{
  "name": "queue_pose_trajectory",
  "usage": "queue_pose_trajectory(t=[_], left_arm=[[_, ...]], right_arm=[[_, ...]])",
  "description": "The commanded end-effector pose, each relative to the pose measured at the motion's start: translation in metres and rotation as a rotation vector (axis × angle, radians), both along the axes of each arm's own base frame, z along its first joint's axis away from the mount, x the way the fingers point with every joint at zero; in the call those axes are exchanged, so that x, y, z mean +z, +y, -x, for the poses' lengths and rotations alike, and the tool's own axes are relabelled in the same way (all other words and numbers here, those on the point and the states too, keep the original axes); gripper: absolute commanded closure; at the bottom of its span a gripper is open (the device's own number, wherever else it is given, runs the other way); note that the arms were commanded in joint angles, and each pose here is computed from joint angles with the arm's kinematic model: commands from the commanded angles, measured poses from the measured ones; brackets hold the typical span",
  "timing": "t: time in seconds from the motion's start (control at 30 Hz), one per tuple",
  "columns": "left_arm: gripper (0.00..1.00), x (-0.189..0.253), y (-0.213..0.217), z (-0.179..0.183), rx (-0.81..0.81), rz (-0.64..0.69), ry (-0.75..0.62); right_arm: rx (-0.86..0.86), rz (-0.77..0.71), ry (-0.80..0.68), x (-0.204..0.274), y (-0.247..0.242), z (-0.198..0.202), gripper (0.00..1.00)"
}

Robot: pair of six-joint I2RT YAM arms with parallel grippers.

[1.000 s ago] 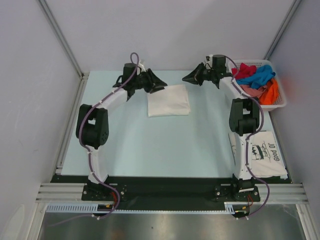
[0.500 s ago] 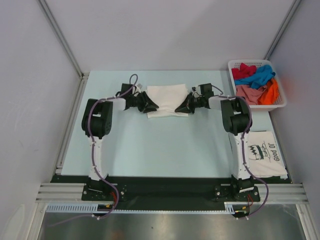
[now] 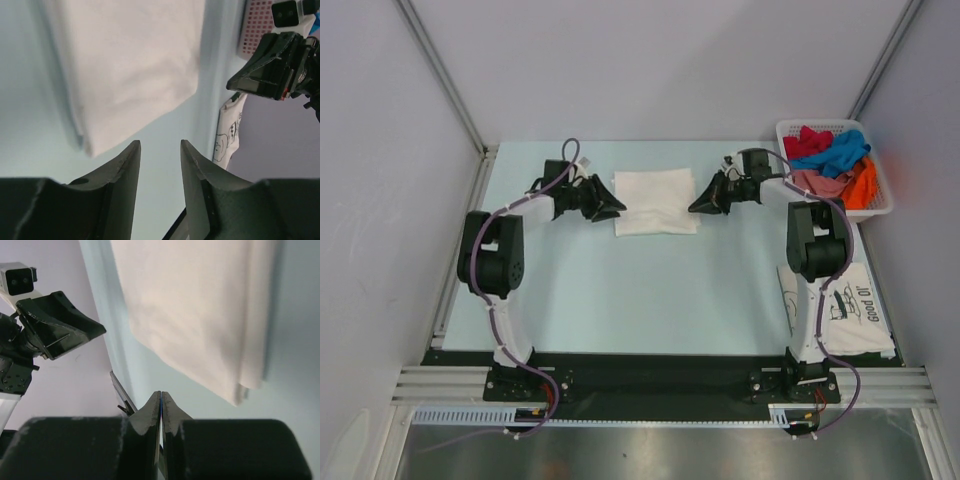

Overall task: Fold and stack the t-shirts
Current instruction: Fold the tshirt

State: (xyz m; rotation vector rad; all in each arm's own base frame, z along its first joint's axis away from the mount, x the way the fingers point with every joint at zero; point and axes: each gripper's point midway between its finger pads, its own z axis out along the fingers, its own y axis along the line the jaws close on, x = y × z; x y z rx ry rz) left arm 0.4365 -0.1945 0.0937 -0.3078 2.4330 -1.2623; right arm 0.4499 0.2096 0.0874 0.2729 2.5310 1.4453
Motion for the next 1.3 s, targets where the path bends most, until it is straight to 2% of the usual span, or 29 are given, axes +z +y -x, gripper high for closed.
queue_pose_trajectory(t=[0.0,0.13,0.17,0.23,0.33,0.4,0.47,0.5,0.6,0.63,0.7,0.73,0.77,0.83,0.87,0.93,0.97,1.0,1.13,1.17,1.2,1.27], left_arm=[[0.56,0.028,-0.046,-0.005,-0.072,0.089,-0.052],[0.54,0.019,-0.091,-0.006,-0.12,0.169,-0.065],[0.53,0.003,-0.096,-0.003,-0.106,0.191,-0.008],[0.52,-0.006,-0.104,-0.002,-0.107,0.206,-0.014],[0.51,-0.047,-0.097,0.006,-0.09,0.158,0.058],[0.51,-0.06,-0.086,0.012,-0.091,0.106,0.057],[0.52,-0.067,-0.07,0.019,-0.078,0.069,0.061],[0.52,-0.051,-0.065,0.019,-0.075,0.064,0.026],[0.52,-0.046,-0.048,0.031,-0.052,-0.004,0.019],[0.51,-0.024,-0.046,0.033,-0.043,-0.007,-0.018],[0.48,-0.017,-0.041,0.043,0.006,-0.019,-0.008],[0.45,0.004,-0.045,0.046,0.018,-0.005,-0.044],[0.43,0.006,-0.046,0.05,0.066,0.007,-0.008],[0.37,0.032,-0.062,0.053,0.137,0.093,0.016],[0.35,0.029,-0.065,0.06,0.174,0.114,0.05],[0.29,0.039,-0.083,0.061,0.265,0.16,0.034],[0.24,0.04,-0.089,0.068,0.335,0.205,0.104],[0.22,0.038,-0.088,0.062,0.427,0.203,0.095],[0.21,0.028,-0.139,0.078,0.503,0.318,0.237],[0.21,0.017,-0.146,0.078,0.523,0.318,0.26],[0.21,0.016,-0.157,0.083,0.524,0.329,0.26],[0.21,0.013,-0.16,0.07,0.619,0.339,0.242]], right_arm=[[0.046,-0.025,-0.022,0.013,0.024,-0.003,0.93],[0.064,-0.034,0.008,-0.006,0.037,-0.003,0.92],[0.07,-0.028,0.017,-0.014,0.037,0.0,0.93],[0.077,-0.015,0.051,-0.032,0.035,0.008,0.92],[0.087,0.038,0.072,-0.052,0.024,0.019,0.9],[0.09,0.095,0.068,-0.063,0.01,0.022,0.9],[0.094,0.132,0.069,-0.056,-0.001,0.029,0.9],[0.095,0.171,0.053,-0.053,-0.007,0.03,0.9],[0.111,0.304,0.002,-0.032,-0.026,0.044,0.89],[0.125,0.35,0.007,-0.027,-0.032,0.055,0.88],[0.116,0.454,-0.042,-0.007,-0.041,0.065,0.87],[0.124,0.489,-0.036,0.0,-0.043,0.075,0.86],[0.118,0.556,-0.093,0.016,-0.043,0.08,0.85],[0.128,0.631,-0.116,0.026,-0.044,0.094,0.83],[0.13,0.669,-0.144,0.034,-0.043,0.098,0.8],[0.099,0.753,-0.201,0.054,-0.045,0.106,0.78],[0.08,0.77,-0.218,0.061,-0.047,0.107,0.76],[0.037,0.795,-0.249,0.076,-0.052,0.108,0.75],[-0.039,0.791,-0.341,0.111,-0.057,0.114,0.67],[-0.053,0.804,-0.358,0.116,-0.062,0.115,0.63],[-0.061,0.807,-0.384,0.124,-0.065,0.118,0.6],[-0.065,0.811,-0.396,0.13,-0.072,0.121,0.59]])
